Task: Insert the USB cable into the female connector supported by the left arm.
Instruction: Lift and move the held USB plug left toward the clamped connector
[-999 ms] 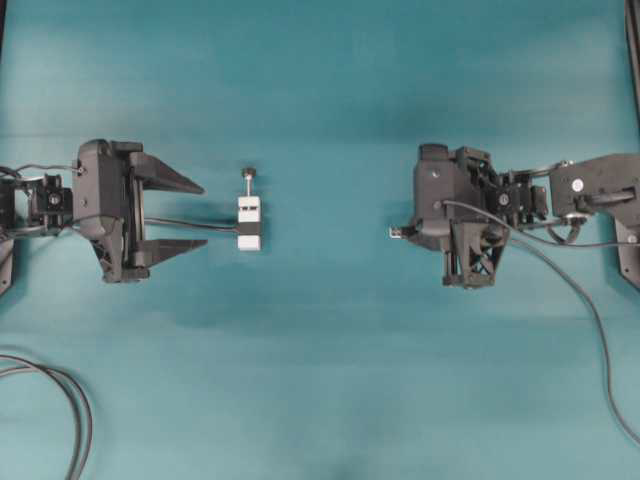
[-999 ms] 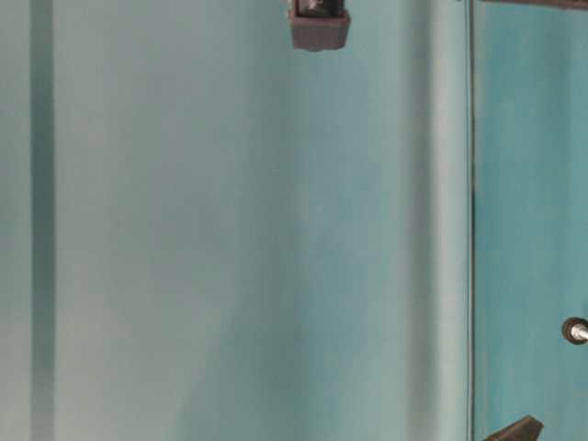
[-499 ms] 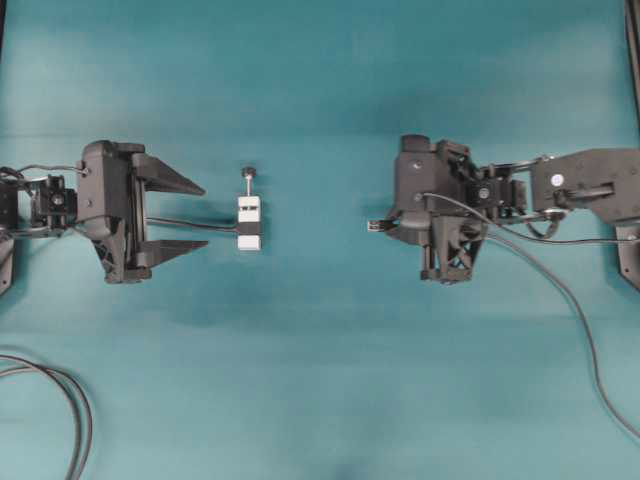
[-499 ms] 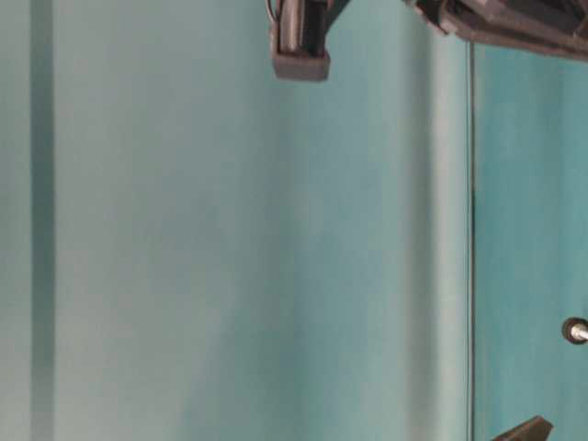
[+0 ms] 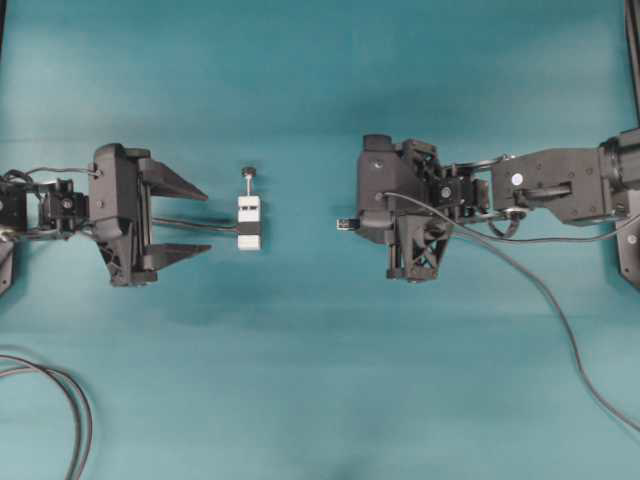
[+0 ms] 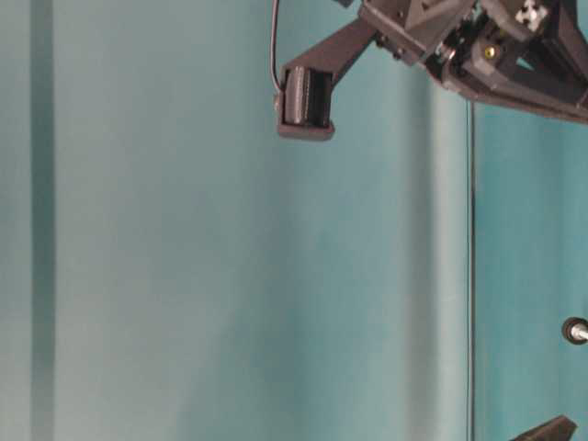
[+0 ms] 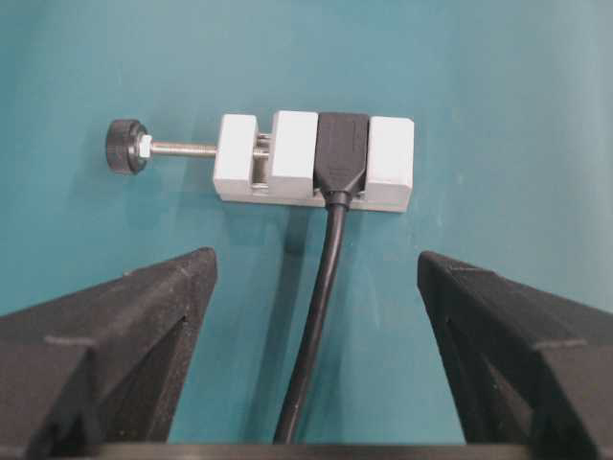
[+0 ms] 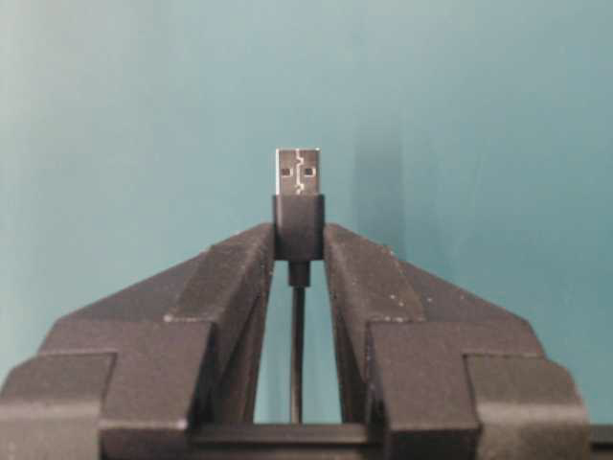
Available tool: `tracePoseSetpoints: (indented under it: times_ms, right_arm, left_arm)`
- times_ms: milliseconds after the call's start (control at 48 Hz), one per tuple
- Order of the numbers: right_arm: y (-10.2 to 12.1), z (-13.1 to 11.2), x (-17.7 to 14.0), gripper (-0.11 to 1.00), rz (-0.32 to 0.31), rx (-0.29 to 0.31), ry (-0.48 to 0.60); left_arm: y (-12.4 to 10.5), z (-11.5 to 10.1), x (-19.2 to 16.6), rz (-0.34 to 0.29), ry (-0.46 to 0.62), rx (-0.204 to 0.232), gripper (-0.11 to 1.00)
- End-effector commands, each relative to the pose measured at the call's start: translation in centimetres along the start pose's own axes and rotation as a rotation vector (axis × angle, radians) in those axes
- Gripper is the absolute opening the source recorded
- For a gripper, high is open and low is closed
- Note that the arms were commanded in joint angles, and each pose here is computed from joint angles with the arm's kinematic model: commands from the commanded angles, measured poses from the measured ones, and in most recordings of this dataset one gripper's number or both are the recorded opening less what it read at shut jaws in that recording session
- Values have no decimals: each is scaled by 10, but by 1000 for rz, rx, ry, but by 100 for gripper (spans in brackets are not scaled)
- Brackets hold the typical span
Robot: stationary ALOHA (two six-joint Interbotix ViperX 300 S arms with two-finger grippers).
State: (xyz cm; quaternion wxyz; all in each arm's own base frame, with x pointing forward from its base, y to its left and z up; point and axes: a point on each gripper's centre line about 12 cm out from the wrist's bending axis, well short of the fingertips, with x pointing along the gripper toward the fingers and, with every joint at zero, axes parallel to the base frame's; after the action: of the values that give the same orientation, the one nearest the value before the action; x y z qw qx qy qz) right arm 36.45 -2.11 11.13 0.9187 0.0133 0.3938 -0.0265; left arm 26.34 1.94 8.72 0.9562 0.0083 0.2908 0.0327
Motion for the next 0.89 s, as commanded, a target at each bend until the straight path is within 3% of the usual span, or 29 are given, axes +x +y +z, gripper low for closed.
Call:
tracePoseSetpoints:
  times_ms: [0, 874]
  right_arm:
    - [0, 16, -2, 21, -1, -5, -43]
    - [-1, 47, 23, 21, -6, -29, -26]
  left_arm:
    - [-1, 7, 3, -1, -25, -3, 92]
    - [2, 0, 26, 7, 5, -7, 86]
